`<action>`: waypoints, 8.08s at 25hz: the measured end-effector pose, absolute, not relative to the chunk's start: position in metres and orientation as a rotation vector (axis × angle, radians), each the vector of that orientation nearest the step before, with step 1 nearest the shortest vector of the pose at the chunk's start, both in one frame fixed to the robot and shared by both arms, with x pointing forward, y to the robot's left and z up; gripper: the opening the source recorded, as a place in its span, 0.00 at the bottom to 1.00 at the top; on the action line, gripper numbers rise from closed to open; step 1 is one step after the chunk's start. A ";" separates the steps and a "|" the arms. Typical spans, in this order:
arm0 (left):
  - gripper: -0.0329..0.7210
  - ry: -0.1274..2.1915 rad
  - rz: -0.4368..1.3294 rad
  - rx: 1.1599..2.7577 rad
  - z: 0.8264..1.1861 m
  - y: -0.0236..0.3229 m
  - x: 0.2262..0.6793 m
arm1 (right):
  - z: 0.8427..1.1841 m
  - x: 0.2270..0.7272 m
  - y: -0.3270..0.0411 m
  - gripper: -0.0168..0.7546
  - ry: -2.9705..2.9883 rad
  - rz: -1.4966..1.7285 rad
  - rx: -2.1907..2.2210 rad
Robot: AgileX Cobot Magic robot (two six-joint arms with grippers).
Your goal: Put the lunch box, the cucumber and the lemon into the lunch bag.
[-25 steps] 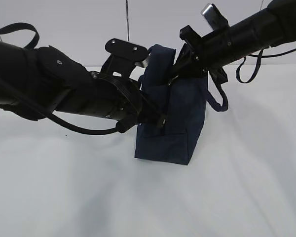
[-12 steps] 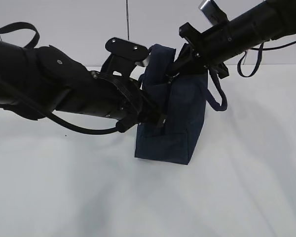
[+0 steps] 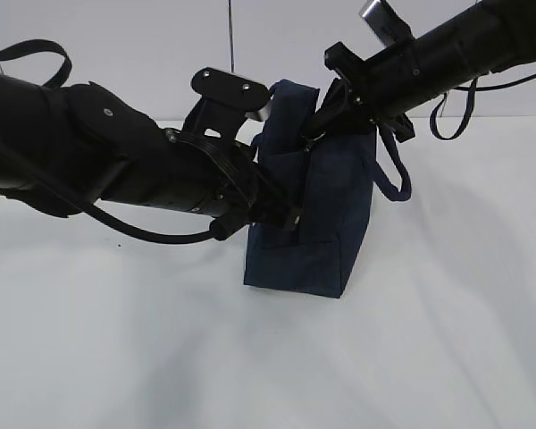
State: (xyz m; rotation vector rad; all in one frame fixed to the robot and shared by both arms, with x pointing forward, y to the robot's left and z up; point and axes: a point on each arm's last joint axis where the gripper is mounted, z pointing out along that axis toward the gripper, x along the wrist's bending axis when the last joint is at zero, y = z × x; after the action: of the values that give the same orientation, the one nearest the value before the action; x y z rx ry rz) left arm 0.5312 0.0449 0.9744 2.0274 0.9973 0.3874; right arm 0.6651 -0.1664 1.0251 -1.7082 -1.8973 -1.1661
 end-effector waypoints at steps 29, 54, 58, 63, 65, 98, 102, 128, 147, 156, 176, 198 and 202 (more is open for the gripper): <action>0.04 0.988 0.375 2.037 0.974 0.044 0.530 | 1.060 0.640 -0.151 0.03 -2.275 -1.238 -1.372; 0.04 0.987 0.368 2.039 0.974 0.044 0.530 | 1.042 0.621 -0.151 0.03 -2.139 -1.430 -1.493; 0.15 0.986 0.366 2.040 0.974 0.044 0.530 | 1.044 0.622 -0.151 0.03 -2.148 -1.449 -1.489; 0.55 0.953 0.301 2.048 0.982 0.043 0.523 | 1.045 0.621 -0.151 0.03 -2.164 -1.457 -1.477; 0.61 0.950 0.280 2.039 0.987 0.046 0.523 | 1.045 0.621 -0.151 0.03 -2.166 -1.458 -1.476; 0.63 1.347 -0.324 1.517 0.998 0.089 0.570 | 1.046 0.620 -0.150 0.03 -2.149 -1.480 -1.457; 0.62 1.335 -0.318 1.512 1.001 0.087 0.574 | 1.046 0.620 -0.150 0.03 -2.149 -1.479 -1.455; 0.06 1.365 -0.350 1.530 0.984 0.084 0.577 | 1.046 0.620 -0.150 0.03 -2.126 -1.474 -1.464; 0.04 1.375 -0.341 1.518 0.985 0.085 0.579 | 1.046 0.629 -0.155 0.03 -1.895 -1.466 -1.752; 0.04 1.356 -0.331 1.555 0.983 0.085 0.578 | 1.027 0.638 -0.155 0.03 -1.838 -1.415 -1.834; 0.04 1.322 -0.367 1.577 0.984 0.083 0.574 | 1.039 0.679 -0.170 0.03 -1.808 -1.568 -1.895; 0.04 1.296 -0.365 1.620 0.983 0.083 0.572 | 1.020 0.745 -0.171 0.03 -1.769 -1.657 -1.867; 0.04 1.290 -0.362 1.633 0.982 0.083 0.572 | 1.013 0.756 -0.171 0.03 -1.750 -1.664 -1.864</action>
State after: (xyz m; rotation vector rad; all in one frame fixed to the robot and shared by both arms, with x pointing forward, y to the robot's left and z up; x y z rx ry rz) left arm 0.5717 0.0831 0.9821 1.6333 1.2897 -0.3622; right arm 0.7564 -0.1713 1.0131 -1.8637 -1.7499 -1.6642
